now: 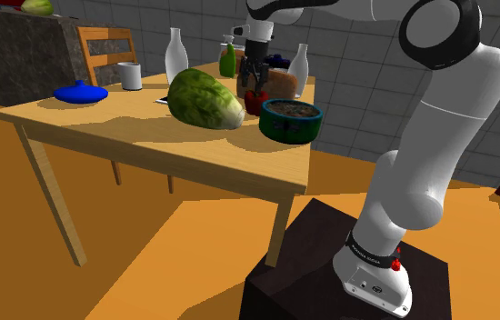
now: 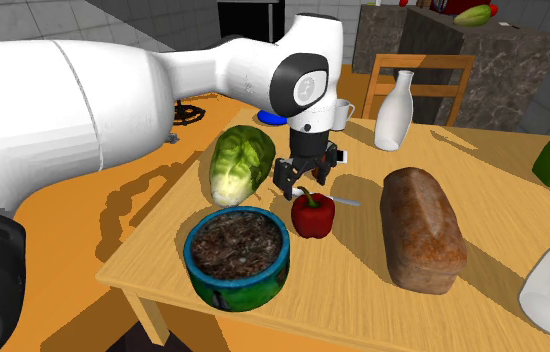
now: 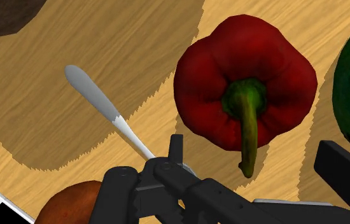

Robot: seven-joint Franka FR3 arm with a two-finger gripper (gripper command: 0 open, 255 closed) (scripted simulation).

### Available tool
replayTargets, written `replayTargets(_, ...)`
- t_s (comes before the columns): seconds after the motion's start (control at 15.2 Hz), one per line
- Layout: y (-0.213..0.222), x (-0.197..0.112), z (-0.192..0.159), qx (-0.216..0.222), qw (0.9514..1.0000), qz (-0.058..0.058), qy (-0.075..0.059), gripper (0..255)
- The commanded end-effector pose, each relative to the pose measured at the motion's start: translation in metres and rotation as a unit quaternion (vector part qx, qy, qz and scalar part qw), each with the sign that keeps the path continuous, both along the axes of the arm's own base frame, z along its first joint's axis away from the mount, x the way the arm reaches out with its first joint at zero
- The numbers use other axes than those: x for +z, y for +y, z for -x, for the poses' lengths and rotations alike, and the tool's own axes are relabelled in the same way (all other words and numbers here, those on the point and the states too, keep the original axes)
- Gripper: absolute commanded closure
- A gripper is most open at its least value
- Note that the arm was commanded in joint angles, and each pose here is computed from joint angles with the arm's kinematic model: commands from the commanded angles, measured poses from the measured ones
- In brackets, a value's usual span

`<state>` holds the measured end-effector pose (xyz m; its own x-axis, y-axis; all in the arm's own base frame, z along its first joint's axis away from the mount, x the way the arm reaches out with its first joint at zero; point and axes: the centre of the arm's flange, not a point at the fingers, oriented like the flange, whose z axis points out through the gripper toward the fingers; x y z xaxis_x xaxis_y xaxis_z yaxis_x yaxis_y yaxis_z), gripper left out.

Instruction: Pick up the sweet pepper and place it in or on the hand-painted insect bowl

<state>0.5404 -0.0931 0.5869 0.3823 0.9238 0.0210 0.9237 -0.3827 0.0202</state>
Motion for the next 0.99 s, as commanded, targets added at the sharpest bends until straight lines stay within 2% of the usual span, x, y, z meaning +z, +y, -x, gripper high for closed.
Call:
replayTargets(0.0, 0.000, 0.000, 0.000, 0.000, 1.0000, 0.000, 0.000, 0)
replayTargets(0.07, 0.000, 0.000, 0.000, 0.000, 1.0000, 0.000, 0.000, 255)
replayTargets(0.66, 0.000, 0.000, 0.000, 0.000, 1.0000, 0.000, 0.000, 255)
replayTargets(0.92, 0.000, 0.021, 0.000, 0.000, 1.0000, 0.000, 0.000, 255)
